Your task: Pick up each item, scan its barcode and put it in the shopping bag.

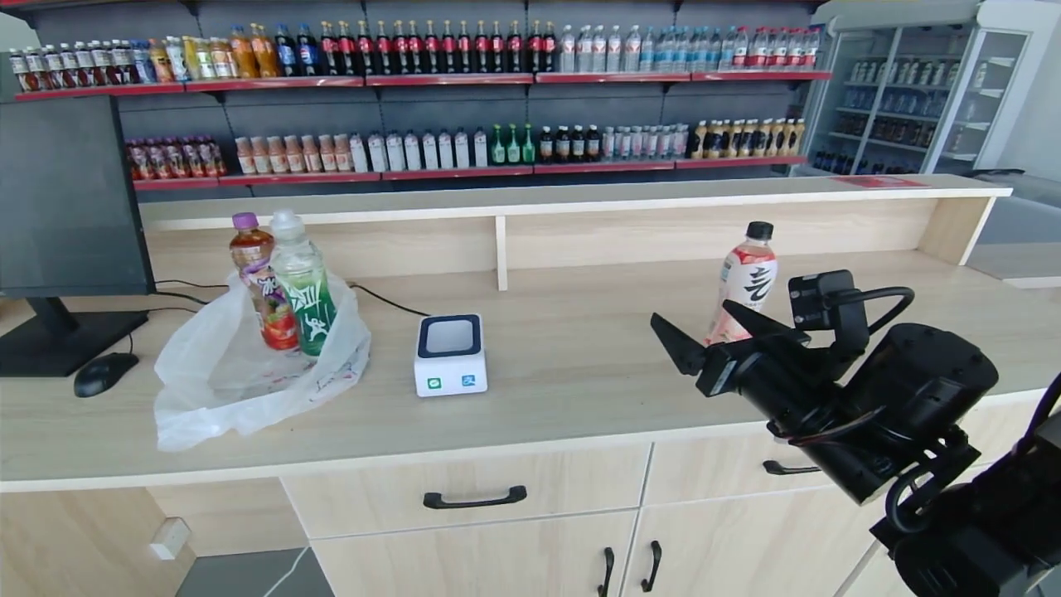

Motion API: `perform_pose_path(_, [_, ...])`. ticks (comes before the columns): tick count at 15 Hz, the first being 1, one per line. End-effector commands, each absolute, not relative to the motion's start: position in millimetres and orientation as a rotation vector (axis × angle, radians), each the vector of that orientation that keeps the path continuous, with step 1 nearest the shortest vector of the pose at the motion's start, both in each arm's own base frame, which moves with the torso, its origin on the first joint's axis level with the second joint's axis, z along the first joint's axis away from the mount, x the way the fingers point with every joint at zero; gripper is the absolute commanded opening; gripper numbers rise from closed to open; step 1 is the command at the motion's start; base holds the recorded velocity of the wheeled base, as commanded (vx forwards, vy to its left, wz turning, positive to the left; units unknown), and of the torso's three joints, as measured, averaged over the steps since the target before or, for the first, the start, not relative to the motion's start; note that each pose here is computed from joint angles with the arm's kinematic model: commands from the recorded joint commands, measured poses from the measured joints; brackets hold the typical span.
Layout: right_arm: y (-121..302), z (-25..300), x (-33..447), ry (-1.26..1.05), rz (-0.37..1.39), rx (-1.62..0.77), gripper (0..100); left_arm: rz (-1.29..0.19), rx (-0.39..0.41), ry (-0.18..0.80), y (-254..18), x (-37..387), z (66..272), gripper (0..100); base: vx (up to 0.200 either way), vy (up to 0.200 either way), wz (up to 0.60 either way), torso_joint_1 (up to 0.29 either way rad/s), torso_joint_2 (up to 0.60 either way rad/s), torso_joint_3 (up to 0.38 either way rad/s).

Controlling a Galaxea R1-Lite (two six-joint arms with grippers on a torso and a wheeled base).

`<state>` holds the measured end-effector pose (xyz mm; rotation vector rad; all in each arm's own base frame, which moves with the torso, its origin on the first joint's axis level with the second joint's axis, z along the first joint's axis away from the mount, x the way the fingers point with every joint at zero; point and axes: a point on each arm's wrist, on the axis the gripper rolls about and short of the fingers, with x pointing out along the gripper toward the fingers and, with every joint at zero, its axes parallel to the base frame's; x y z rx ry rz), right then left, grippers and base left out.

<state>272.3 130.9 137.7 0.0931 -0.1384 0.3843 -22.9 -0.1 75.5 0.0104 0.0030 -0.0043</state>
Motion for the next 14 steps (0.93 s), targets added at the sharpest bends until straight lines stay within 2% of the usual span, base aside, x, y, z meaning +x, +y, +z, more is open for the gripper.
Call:
perform_pose_path(1, [131.2, 133.9, 272.5, -0.125, 0.385, 0.089, 100, -0.005, 0.009, 0.003, -0.1, -22.9, 75.4, 100, 0.0, -0.2, 0.0, -0.002, 0.0, -0.002])
perform_pose_path(12, [132.4, 124.8, 267.8, -0.085, 0.393, 0.076, 100, -0.005, 0.012, 0.002, -0.1, -22.9, 75.6, 100, 0.0, -0.2, 0.0, 0.002, 0.0, 0.003])
perform_pose_path(14, [133.2, 124.8, 267.4, -0.086, 0.396, 0.075, 100, -0.005, 0.011, 0.002, -0.1, -22.9, 75.6, 100, 0.0, 0.0, 0.0, 0.0, 0.0, 0.0])
